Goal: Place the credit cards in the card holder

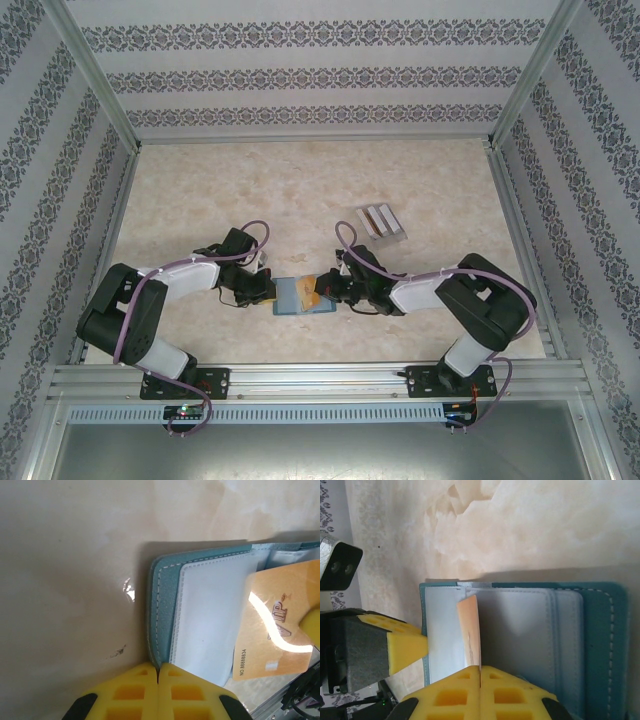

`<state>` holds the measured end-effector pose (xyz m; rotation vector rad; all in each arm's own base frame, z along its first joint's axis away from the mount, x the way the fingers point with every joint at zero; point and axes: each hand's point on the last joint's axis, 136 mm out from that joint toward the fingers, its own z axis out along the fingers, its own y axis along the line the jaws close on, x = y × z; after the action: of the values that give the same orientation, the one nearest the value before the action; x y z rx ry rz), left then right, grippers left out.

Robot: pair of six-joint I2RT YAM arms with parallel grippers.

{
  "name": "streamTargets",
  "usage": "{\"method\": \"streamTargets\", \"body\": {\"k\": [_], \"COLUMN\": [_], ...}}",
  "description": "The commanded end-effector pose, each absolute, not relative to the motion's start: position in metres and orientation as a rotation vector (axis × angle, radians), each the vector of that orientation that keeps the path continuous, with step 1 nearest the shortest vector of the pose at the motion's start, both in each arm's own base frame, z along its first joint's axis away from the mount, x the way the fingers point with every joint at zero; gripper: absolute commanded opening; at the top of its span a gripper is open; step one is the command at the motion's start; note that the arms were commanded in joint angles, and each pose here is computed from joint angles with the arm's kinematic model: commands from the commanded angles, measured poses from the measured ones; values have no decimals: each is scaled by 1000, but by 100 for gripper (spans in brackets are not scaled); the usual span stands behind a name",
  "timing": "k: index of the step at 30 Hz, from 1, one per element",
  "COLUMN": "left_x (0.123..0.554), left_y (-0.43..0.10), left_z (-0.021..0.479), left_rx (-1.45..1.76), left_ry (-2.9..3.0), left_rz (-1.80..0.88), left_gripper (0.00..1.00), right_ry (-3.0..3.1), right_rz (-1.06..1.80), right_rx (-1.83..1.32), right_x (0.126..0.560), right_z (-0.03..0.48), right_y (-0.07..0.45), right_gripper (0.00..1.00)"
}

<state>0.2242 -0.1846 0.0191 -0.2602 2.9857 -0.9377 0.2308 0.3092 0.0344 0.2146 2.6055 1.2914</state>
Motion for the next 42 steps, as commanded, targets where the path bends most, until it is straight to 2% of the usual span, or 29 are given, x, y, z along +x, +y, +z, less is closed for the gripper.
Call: {"method": "streamTargets", "body": {"k": [1, 13, 16, 25, 31, 42], "left_x": [220, 220, 220, 219, 218, 221], "left_y": [-181, -185, -185, -184, -184, -186], "left_z": [13, 9, 9, 8, 8, 6], "left_rx": [-309, -337, -325, -326, -329, -374], "left_ry": [2990, 2989, 2994, 3008, 3004, 2979], "left_rz": [-937, -976, -973, -969, -970, -990], "left_gripper": [5, 5, 5, 5, 4, 3], "right_ry": [2598, 2610, 2614, 2581, 2531, 2545], "right_rz": [1278, 1208, 1167, 1113, 1081, 1077], "right_rx": [250, 241, 220, 245, 234, 226], "right_x": [232, 223, 224, 229, 231, 218], "right_z": [29, 24, 22, 21, 29, 32], "right_y": [312, 315, 311, 305, 302, 309], "right_gripper": [3, 15, 14, 0, 0, 7]}}
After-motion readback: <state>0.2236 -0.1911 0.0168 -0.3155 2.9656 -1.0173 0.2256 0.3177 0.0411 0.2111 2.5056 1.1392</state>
